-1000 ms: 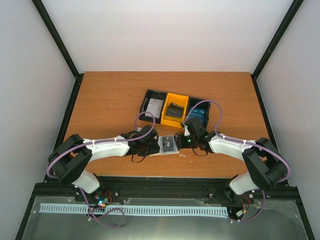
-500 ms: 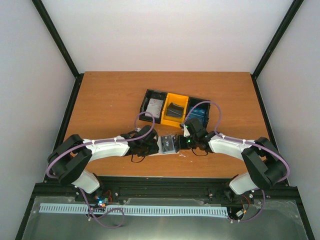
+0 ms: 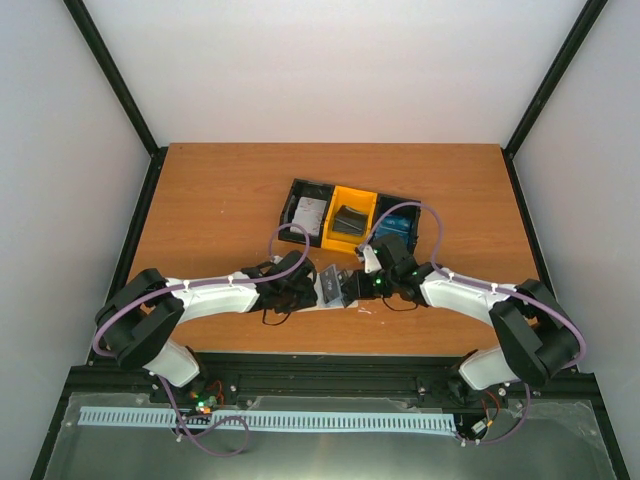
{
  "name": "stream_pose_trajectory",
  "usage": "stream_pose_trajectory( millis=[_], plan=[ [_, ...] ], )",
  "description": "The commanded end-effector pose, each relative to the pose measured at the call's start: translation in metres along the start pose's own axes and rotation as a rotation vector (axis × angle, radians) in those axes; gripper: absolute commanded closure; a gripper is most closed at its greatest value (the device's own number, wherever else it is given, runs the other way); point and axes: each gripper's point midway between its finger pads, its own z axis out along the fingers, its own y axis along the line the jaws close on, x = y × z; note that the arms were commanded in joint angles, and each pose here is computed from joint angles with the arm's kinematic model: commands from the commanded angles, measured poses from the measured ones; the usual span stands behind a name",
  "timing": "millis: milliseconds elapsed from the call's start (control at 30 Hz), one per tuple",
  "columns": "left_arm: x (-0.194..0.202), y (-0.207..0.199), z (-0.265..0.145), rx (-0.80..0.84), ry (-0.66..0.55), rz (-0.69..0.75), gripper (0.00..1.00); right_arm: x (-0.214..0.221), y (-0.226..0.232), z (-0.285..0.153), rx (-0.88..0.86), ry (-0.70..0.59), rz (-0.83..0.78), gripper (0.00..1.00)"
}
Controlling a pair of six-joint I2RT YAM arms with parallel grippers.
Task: Put the credit cards into the card holder
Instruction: Turn over the card slot in the card holder.
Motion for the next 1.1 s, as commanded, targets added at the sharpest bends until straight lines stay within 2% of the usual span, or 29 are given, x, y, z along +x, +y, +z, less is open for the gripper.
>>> stream_pose_trajectory(
  millis=[0,267,600,800,1067],
  plan=[
    [-0.007,0.006,-0.003,-0.035,-0.028,-0.016,0.58,-0.004,0.020,-0.005,-0.105,-0.015,-0.030,0.97],
    [-0.016,0.011,-0.014,-0.058,-0.076,-0.049,0.61,-0.001,0.030,0.004,-0.168,0.024,-0.049,0.97],
    [-0.034,0.013,-0.052,-0.026,-0.202,-0.103,0.63,-0.004,0.053,0.017,-0.226,0.038,-0.080,0.97],
    [-0.038,0.017,-0.062,-0.001,-0.244,-0.132,0.62,-0.005,0.052,0.030,-0.193,0.053,-0.082,0.97],
    [-0.042,0.003,-0.072,0.131,-0.266,-0.107,0.58,-0.008,0.033,0.041,-0.089,0.049,-0.034,0.97]
  ],
)
